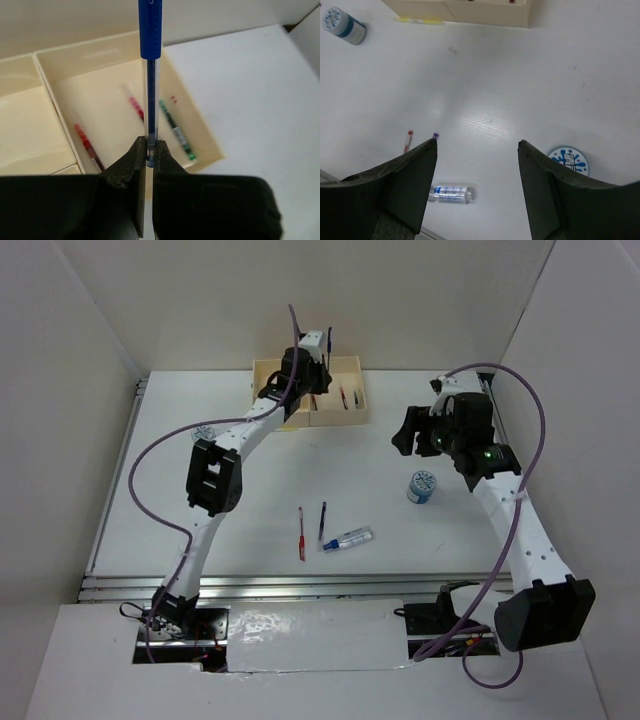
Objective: Sort the stationery into containers
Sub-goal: Place the pen in the storage box, then pick up the pen from the center of the board, then place the pen in the storage box.
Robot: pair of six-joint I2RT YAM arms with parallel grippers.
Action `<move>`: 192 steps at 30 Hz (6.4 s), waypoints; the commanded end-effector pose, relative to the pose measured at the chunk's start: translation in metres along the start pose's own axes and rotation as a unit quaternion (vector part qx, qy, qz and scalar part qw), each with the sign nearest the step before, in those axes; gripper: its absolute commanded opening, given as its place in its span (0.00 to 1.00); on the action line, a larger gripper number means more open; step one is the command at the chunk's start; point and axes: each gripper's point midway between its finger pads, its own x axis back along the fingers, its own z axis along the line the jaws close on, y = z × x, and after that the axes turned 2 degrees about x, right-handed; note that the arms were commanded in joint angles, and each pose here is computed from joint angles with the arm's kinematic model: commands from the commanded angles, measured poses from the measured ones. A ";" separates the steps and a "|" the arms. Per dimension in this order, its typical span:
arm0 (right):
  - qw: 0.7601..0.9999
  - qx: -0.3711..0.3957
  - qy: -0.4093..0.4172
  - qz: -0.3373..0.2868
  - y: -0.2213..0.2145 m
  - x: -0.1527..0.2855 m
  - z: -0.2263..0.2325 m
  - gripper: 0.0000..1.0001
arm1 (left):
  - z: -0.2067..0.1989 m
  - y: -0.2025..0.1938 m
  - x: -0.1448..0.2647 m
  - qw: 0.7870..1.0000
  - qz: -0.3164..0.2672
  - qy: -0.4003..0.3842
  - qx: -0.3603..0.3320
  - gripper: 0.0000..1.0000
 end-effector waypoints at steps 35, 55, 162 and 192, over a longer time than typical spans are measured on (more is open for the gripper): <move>0.994 0.075 0.027 0.069 -0.047 0.031 0.014 0.72 | -0.052 -0.086 0.300 0.702 0.218 -0.494 -0.463 0.70; 0.995 0.050 0.027 0.085 -0.060 0.029 0.003 0.71 | -0.041 -0.249 0.313 0.386 0.227 -0.590 -0.672 0.58; 0.886 -0.027 0.455 0.086 0.049 -0.007 0.227 0.13 | -0.127 0.066 0.290 0.902 -0.025 -0.254 0.348 0.00; 0.993 0.073 -0.086 -0.036 0.085 -0.295 -0.007 0.00 | 0.023 0.007 0.355 0.997 -0.012 -0.022 0.077 0.99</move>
